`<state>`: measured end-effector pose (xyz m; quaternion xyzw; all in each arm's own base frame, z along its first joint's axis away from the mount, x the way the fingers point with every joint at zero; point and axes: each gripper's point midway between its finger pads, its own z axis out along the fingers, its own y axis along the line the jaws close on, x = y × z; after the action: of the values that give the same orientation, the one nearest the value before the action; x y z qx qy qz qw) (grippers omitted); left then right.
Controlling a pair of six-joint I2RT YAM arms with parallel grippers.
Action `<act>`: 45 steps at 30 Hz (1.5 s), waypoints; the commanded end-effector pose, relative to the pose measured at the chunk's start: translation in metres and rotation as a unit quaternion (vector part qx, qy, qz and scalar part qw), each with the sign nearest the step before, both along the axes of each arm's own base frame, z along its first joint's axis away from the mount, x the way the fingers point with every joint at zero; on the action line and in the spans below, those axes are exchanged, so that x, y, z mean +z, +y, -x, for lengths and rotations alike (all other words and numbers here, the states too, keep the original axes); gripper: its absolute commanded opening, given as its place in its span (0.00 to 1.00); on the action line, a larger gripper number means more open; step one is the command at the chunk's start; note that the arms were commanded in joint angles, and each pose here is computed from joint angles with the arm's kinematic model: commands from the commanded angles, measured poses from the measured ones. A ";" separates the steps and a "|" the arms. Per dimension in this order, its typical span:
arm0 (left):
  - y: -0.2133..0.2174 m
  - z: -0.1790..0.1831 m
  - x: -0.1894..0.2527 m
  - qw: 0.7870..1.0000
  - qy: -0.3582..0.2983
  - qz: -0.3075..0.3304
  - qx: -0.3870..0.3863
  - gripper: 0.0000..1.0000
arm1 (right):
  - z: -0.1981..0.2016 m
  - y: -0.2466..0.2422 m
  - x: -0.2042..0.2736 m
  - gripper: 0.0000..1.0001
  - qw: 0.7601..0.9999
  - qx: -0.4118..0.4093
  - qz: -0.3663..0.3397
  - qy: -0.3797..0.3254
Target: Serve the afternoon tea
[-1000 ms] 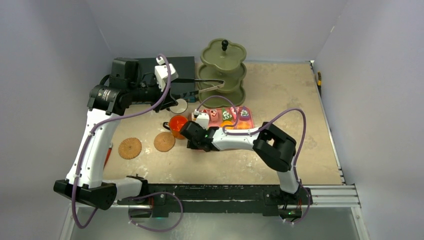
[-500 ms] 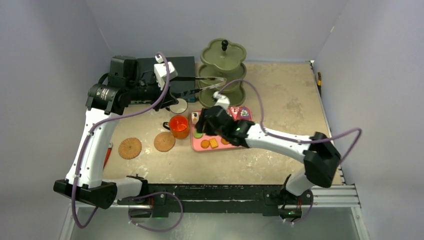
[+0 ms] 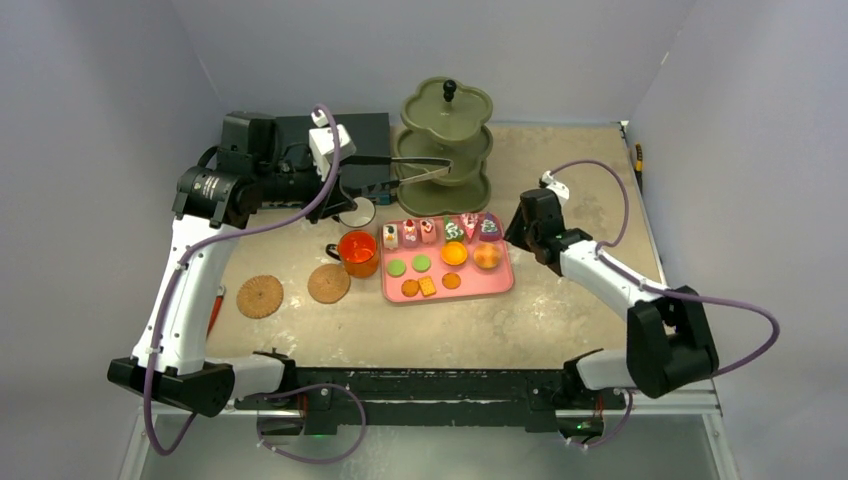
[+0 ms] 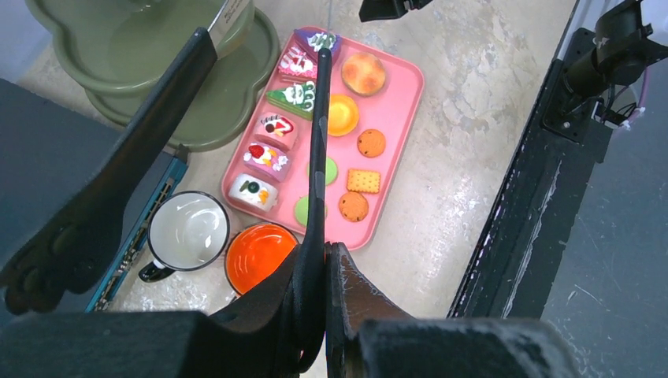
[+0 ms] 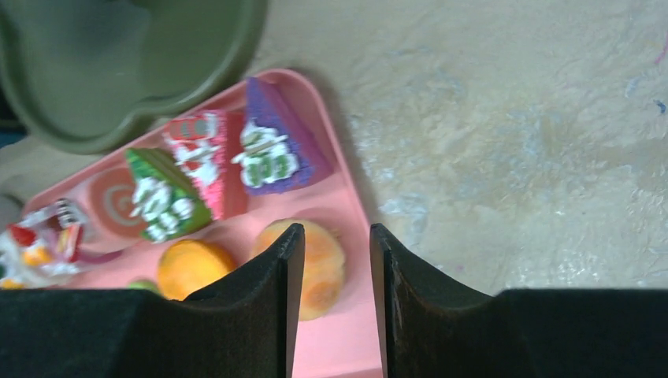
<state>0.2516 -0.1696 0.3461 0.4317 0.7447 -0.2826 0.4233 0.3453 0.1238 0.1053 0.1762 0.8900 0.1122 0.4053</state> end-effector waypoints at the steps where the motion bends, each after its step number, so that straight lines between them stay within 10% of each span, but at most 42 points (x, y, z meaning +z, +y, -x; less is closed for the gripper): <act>1: -0.004 0.004 0.016 1.000 -0.019 0.016 -0.017 0.00 | -0.010 -0.002 -0.021 0.38 1.000 0.023 0.004 0.013; 28: -0.017 0.027 0.000 0.995 0.022 0.043 -0.083 0.00 | 0.011 -0.037 -0.070 0.11 0.995 -0.068 0.022 0.062; 40: -0.032 0.051 -0.001 0.984 0.041 0.099 -0.144 0.00 | -0.020 0.002 -0.027 0.30 0.999 0.042 -0.013 -0.002; 45: -0.036 0.069 0.004 0.974 0.058 0.133 -0.172 0.00 | -0.025 0.006 0.047 0.62 0.992 0.073 -0.020 -0.100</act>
<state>0.2063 -0.1972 0.3307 0.4590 0.6915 -0.4233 0.3632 0.3538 0.1212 0.0699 0.1551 0.9001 0.1309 0.3855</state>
